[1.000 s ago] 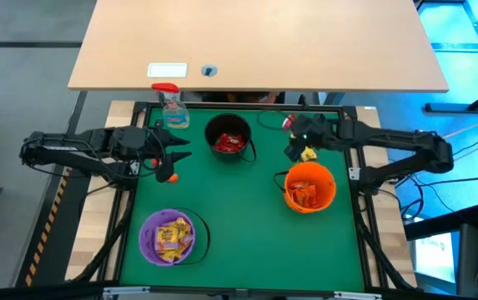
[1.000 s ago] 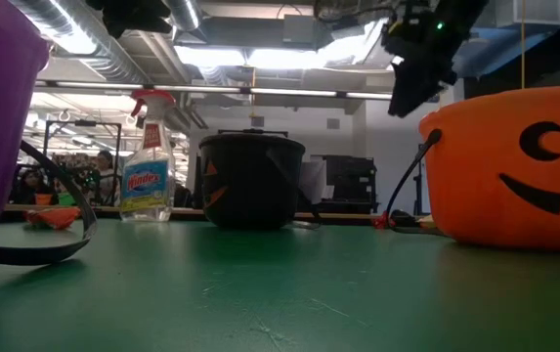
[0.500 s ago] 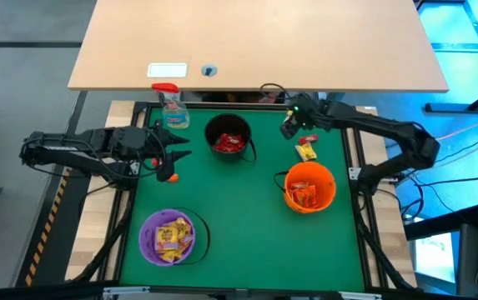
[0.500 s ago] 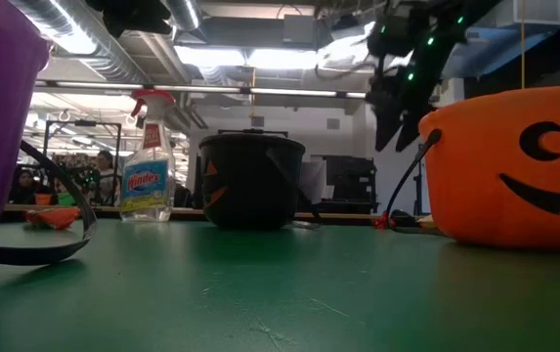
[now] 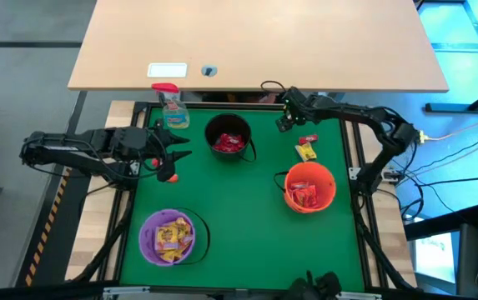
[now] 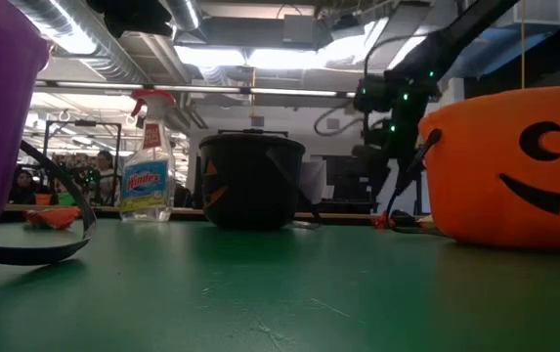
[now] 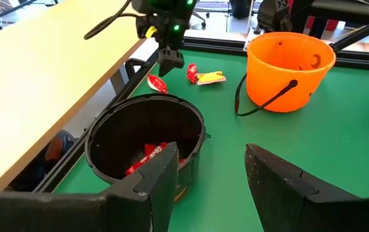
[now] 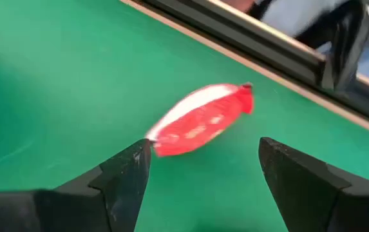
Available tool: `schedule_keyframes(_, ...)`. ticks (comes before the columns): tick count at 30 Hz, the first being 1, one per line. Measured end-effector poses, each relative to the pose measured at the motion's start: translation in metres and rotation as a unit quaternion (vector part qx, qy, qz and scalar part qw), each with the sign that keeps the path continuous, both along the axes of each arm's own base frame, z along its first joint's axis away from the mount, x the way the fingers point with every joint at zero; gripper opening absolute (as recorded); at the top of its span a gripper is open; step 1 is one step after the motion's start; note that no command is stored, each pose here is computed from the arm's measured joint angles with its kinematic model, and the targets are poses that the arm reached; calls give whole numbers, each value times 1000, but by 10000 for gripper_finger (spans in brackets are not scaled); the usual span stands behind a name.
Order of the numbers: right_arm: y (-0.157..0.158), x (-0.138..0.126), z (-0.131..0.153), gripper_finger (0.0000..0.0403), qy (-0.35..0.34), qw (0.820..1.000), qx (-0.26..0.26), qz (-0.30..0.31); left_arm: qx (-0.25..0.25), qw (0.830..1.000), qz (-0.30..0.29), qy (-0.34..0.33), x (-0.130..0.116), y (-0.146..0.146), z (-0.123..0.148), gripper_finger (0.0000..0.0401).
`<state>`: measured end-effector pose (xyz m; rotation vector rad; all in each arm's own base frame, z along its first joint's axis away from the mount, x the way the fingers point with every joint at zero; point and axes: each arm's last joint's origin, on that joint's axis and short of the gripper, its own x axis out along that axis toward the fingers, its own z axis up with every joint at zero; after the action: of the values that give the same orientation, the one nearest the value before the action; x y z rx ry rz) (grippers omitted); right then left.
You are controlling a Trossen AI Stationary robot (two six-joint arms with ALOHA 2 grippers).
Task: Sort candy
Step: Put the red candy into the black bucket
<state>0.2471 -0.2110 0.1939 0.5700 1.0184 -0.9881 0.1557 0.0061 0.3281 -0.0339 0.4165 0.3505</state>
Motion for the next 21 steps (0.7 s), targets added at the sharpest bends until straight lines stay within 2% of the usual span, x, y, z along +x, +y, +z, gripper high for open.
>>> schedule_keyframes(5,-16,-5,-18,287,-3,999,27,-25,0,1000,0,0,0,0,0,167)
schedule_keyframes(10,-27,-3,-27,287,-22,999,26,-32,-2,1000,0,-1,0,0,0,167)
schedule_keyframes(21,-33,0,-46,287,-15,998,37,-41,-11,1000,4,-5,0,0,0,167)
